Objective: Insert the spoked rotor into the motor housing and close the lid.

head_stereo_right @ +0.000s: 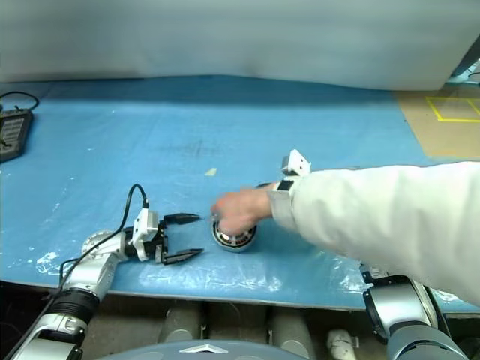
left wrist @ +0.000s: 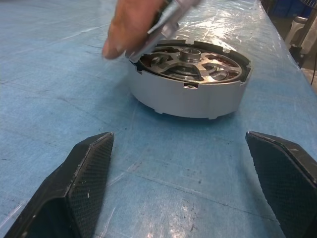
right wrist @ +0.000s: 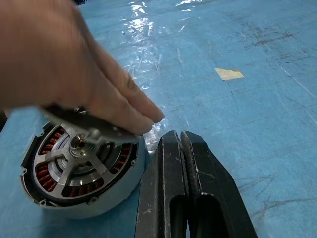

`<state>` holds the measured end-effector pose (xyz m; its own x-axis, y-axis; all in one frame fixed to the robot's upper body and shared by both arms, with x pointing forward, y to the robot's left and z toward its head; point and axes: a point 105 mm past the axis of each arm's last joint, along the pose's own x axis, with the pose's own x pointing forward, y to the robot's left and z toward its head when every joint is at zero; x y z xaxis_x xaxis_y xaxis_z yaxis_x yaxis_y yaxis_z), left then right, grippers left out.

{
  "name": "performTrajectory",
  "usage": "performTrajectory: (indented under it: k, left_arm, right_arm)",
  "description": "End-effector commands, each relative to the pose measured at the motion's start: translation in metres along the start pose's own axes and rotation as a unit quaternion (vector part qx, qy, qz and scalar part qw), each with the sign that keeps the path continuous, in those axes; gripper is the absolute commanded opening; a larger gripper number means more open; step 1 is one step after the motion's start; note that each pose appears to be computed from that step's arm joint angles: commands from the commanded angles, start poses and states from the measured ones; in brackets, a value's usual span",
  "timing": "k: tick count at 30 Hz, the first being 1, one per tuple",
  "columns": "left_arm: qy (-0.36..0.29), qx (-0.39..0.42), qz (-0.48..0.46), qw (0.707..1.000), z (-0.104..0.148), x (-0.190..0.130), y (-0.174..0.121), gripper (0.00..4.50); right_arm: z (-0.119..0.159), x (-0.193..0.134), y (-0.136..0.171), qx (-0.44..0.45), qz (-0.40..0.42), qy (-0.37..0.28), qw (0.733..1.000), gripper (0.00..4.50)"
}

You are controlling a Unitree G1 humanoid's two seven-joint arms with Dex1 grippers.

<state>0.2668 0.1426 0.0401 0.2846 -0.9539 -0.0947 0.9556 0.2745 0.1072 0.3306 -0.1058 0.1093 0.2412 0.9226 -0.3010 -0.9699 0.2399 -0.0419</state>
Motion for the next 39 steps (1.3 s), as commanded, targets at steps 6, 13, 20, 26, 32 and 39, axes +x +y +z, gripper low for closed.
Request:
performTrajectory:
  k: [6,13,20,26,32,39]
  left_arm:
    - [0.000,-0.002,0.011,1.000,-0.002,-0.002,-0.001,4.50]
    - [-0.001,-0.002,0.011,1.000,-0.002,0.000,-0.003,4.50]
    - [-0.003,0.000,0.006,1.000,0.003,0.004,0.000,4.50]
    - [-0.005,-0.002,0.001,1.000,0.003,0.005,0.000,4.50]
    - [-0.003,-0.002,0.000,1.000,0.004,0.003,-0.001,4.50]
    - [-0.002,-0.006,0.002,1.000,0.003,-0.001,-0.002,4.50]
  right_arm:
    - [0.007,0.002,-0.006,-0.010,-0.015,-0.004,1.000,0.03]
    - [0.003,0.003,-0.015,-0.009,-0.053,0.011,0.998,0.03]
    - [0.002,0.000,-0.028,-0.007,-0.098,0.023,0.995,0.03]
    - [-0.001,-0.006,-0.037,0.001,-0.129,0.030,0.991,0.03]
    - [0.015,-0.011,-0.041,-0.004,-0.124,-0.009,0.992,0.03]
    - [0.032,0.003,-0.024,-0.018,-0.057,-0.039,0.997,0.03]
